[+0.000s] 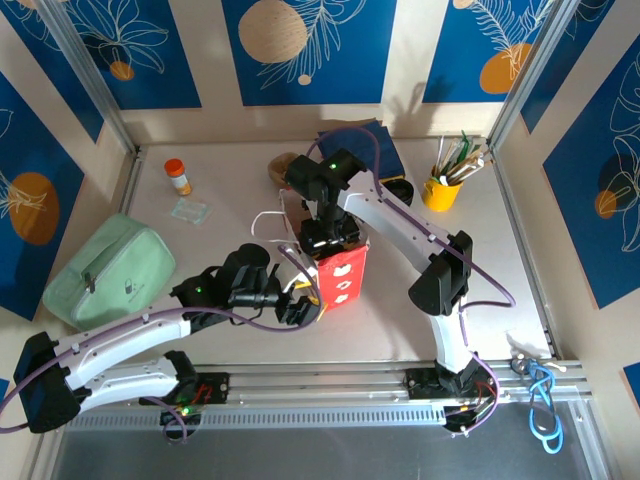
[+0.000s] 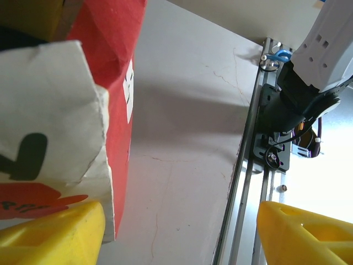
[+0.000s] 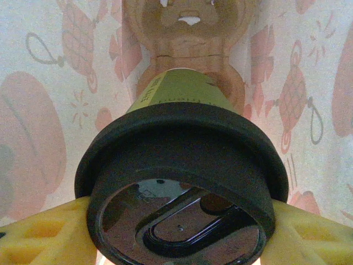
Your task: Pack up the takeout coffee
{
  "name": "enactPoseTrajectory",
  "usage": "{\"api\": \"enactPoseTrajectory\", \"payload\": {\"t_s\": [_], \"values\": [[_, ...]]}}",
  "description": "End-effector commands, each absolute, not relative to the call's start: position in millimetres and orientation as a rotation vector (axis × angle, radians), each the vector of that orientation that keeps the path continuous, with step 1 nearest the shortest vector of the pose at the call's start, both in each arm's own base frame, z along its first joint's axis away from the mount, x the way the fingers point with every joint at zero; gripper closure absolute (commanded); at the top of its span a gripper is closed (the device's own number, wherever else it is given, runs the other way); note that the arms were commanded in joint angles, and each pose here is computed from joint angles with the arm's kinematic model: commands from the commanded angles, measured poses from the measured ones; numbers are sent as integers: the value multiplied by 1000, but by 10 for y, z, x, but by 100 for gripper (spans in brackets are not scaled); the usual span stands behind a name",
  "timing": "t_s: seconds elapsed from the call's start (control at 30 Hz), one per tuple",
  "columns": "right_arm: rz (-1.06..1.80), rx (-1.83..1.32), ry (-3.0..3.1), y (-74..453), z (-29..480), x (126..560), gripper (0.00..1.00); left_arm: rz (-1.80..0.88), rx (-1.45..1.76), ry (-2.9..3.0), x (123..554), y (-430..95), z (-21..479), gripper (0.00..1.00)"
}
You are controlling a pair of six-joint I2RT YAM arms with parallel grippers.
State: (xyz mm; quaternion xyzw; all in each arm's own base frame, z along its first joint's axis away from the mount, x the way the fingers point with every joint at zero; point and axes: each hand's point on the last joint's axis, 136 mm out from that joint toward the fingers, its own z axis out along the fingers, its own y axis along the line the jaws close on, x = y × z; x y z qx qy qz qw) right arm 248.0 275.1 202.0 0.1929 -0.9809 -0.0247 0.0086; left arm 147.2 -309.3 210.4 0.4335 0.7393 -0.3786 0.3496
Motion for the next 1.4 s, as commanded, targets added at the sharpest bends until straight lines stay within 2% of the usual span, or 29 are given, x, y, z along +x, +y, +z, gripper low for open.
{"api": "enactPoseTrajectory", "payload": {"t_s": [0.0,1.37], "values": [[72,590,-2934,2505,1992,2262,36,-964,1158,1906,1440,-3101,2059,27],[79,620,-2906,2568,1928,2215,37,-945,1128,1854,1456,-3041,2207,27]]}}
